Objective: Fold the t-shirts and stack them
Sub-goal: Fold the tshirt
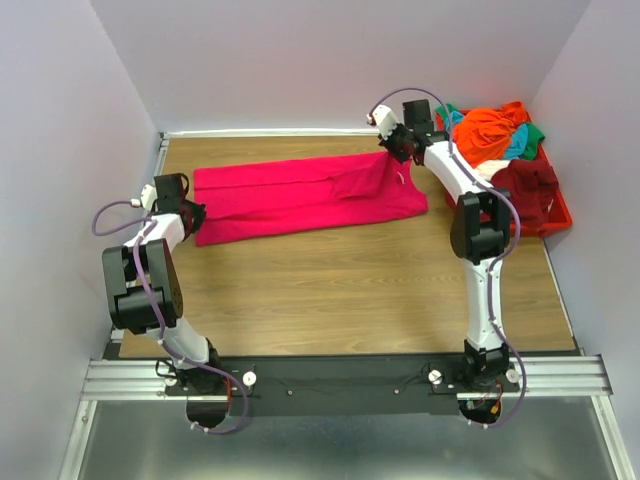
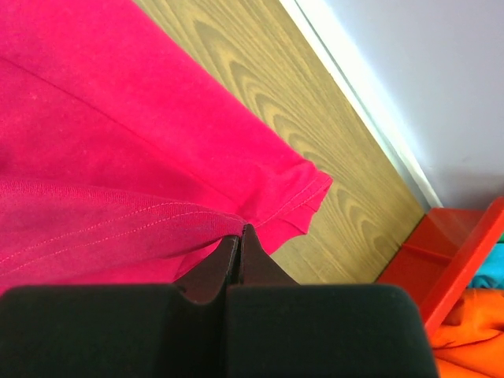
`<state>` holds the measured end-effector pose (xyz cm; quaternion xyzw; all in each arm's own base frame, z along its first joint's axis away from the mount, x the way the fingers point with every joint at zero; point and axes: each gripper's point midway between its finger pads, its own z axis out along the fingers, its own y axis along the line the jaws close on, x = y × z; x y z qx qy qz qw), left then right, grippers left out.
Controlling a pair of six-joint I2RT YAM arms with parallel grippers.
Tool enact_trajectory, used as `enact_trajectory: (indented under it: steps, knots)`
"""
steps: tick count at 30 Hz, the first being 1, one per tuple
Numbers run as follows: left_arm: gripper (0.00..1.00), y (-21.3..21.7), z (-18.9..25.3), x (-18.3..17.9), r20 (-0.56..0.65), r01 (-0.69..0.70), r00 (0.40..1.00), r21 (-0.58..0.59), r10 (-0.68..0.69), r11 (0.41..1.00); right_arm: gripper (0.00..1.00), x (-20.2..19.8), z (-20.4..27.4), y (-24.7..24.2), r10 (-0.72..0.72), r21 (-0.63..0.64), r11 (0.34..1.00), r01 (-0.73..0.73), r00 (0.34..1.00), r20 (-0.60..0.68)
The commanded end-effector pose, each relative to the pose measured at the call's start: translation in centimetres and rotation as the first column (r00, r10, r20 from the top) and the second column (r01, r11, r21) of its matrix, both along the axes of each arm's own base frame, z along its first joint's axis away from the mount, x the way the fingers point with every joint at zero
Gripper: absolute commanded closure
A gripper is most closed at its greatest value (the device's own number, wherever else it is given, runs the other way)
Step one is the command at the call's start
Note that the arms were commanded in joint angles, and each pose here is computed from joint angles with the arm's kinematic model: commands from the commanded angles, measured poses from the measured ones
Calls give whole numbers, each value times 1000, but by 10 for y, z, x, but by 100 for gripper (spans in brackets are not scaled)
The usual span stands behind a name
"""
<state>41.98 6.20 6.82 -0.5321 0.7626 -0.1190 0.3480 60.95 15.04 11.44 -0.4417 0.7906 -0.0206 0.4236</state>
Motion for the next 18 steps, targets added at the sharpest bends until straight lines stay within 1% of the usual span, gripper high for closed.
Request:
enact_trajectory:
  steps: [1,9,12,13,14,15,16,17,18]
  knots:
    - [99,3,4,6,9,21,1000,11,-21,1000,99,8,-1,0,-32,1,999,32,999,14]
    - [98,2,2,9,-1,33,999,5,-33,999,99,12,8,0,-44,8,999,44,998,36]
    - [90,1,3,9,-10,44,999,7,-44,999,99,14,8,1,-46,21,999,45,998,38]
    - [86,1,2,9,-14,48,999,6,-48,999,99,16,9,2,-46,27,999,45,998,40]
    - [69,1,3,8,-19,52,998,5,-52,999,99,16,5,5,-40,35,999,39,999,34]
    - [59,2,6,8,-13,59,998,13,-59,998,96,17,2,6,-46,45,998,44,999,27]
    - [46,3,8,7,-16,53,998,16,-53,998,95,19,5,7,-48,58,997,46,998,33]
    - [41,5,9,4,-25,51,998,20,-50,999,93,20,-2,10,-48,66,997,46,999,23]
    - [37,9,19,4,-9,45,999,34,-45,998,91,22,-2,11,-59,83,995,57,998,19]
